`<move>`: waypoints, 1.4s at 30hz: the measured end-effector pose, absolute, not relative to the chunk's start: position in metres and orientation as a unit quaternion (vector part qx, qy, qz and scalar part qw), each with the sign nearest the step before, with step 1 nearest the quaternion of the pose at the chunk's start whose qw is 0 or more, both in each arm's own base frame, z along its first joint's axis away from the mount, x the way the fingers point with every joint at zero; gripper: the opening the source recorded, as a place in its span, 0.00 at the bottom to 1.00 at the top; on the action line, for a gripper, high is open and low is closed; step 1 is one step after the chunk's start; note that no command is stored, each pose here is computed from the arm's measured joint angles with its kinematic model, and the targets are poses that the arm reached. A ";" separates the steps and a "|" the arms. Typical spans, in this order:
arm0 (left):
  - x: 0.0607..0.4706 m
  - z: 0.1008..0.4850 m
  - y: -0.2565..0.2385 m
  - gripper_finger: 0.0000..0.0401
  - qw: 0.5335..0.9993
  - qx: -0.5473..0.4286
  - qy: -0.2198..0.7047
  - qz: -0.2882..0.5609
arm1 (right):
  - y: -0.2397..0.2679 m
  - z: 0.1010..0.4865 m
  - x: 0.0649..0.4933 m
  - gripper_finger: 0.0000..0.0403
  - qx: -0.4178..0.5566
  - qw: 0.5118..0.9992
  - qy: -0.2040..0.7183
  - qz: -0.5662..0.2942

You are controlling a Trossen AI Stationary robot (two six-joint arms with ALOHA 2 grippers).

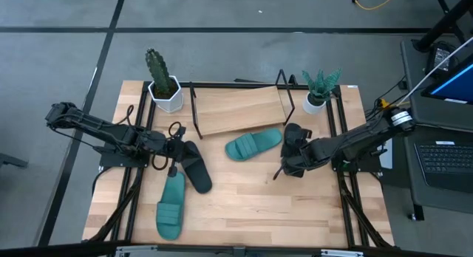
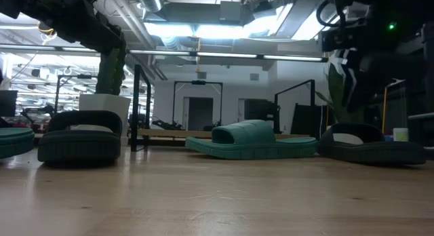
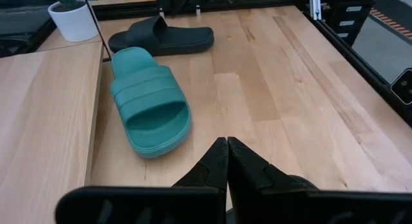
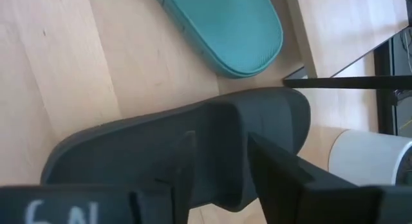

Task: Pick and place slides into the shelf
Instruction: Put the right black slide on the shelf

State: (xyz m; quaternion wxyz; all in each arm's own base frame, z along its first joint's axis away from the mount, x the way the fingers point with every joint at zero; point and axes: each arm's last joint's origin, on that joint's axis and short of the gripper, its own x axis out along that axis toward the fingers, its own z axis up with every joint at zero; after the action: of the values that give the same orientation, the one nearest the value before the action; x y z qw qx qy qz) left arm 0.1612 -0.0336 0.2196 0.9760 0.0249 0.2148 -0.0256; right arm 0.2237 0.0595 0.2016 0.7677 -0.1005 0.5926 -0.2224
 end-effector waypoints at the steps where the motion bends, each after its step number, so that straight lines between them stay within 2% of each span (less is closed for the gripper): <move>1: 0.161 0.219 -0.034 0.00 0.976 0.025 0.216 -0.026 | 0.060 0.200 0.224 0.37 -0.102 0.766 0.595 -0.223; 7: 0.160 0.217 -0.033 0.00 0.973 0.028 0.228 -0.025 | 0.060 0.191 0.227 0.37 -0.113 0.749 0.610 -0.230; 15: 0.160 0.217 -0.033 0.00 0.972 0.028 0.231 -0.025 | 0.049 0.174 0.234 0.36 -0.111 0.718 0.622 -0.292; 23: 0.160 0.216 -0.033 0.00 0.972 0.029 0.232 -0.025 | 0.034 0.157 0.242 0.36 -0.110 0.683 0.649 -0.317; 33: 0.160 0.216 -0.033 0.00 0.972 0.030 0.232 -0.026 | 0.029 0.155 0.243 0.35 -0.105 0.677 0.653 -0.324; 37: 0.160 0.216 -0.033 0.00 0.971 0.052 0.232 -0.031 | 0.029 0.155 0.243 0.27 -0.105 0.676 0.653 -0.324; 42: 0.160 0.216 -0.033 0.00 0.971 0.058 0.232 -0.032 | 0.029 0.155 0.243 0.07 -0.106 0.676 0.652 -0.326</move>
State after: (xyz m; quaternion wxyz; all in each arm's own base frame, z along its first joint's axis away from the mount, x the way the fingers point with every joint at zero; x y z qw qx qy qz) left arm 0.1597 -0.0333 0.2164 0.9705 0.0582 0.2315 -0.0324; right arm 0.2428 0.0290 0.1554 0.6763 -0.1062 0.6520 -0.3259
